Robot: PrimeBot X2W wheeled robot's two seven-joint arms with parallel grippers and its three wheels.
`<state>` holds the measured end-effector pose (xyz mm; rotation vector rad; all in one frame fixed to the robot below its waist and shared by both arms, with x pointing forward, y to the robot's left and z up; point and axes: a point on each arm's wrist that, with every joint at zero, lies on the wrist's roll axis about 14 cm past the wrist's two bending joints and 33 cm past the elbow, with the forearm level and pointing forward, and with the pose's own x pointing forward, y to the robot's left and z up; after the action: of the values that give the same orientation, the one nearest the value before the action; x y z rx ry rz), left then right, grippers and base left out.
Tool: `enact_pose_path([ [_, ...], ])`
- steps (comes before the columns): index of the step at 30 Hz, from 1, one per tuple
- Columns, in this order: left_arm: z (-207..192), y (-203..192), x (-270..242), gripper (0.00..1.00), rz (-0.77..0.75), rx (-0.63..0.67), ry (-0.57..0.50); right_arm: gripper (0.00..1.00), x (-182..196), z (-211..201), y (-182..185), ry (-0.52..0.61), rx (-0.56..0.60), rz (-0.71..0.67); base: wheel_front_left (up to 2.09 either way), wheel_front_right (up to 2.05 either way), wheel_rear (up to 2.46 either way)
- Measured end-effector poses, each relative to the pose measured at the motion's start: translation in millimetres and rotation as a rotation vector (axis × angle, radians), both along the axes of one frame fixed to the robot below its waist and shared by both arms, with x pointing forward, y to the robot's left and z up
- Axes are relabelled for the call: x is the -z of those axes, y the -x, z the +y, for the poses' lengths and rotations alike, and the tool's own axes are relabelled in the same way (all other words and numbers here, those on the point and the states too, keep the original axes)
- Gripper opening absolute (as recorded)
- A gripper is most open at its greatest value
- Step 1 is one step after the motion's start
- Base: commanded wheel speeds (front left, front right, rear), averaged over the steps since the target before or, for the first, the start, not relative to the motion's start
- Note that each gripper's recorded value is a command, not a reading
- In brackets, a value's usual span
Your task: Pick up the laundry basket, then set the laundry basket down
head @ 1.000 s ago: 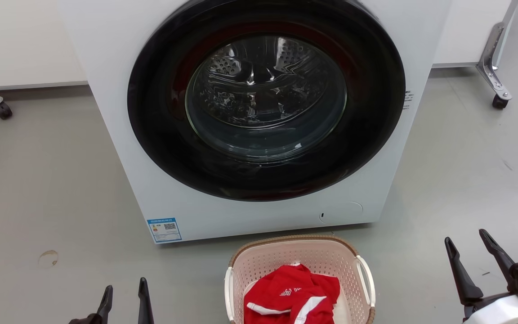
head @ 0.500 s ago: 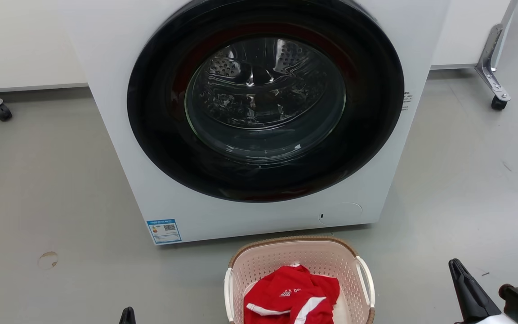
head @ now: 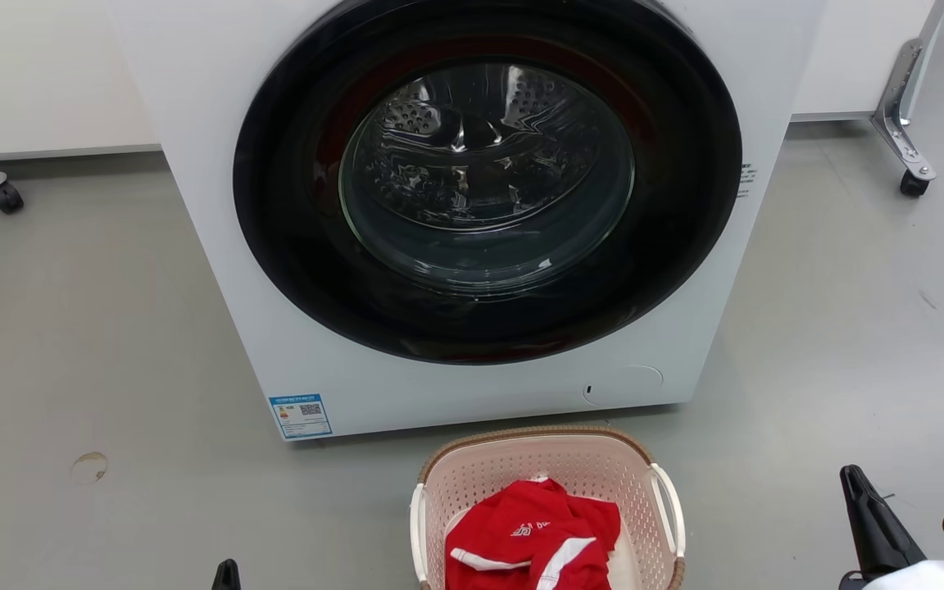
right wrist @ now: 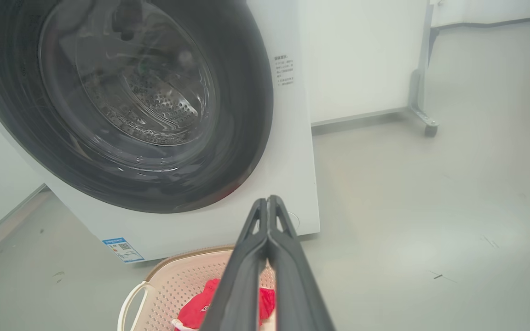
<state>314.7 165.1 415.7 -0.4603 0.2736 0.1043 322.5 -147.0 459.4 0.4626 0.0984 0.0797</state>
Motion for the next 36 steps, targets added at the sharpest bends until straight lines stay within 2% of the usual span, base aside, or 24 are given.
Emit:
enact_pose_path([
  [36, 8.7, -18.3, -7.4, 0.0, 0.013, -0.095, 0.371, 0.0, 0.2, -24.0, -16.6, -0.369, 0.117, 0.064, 0.0, 0.0, 0.0],
])
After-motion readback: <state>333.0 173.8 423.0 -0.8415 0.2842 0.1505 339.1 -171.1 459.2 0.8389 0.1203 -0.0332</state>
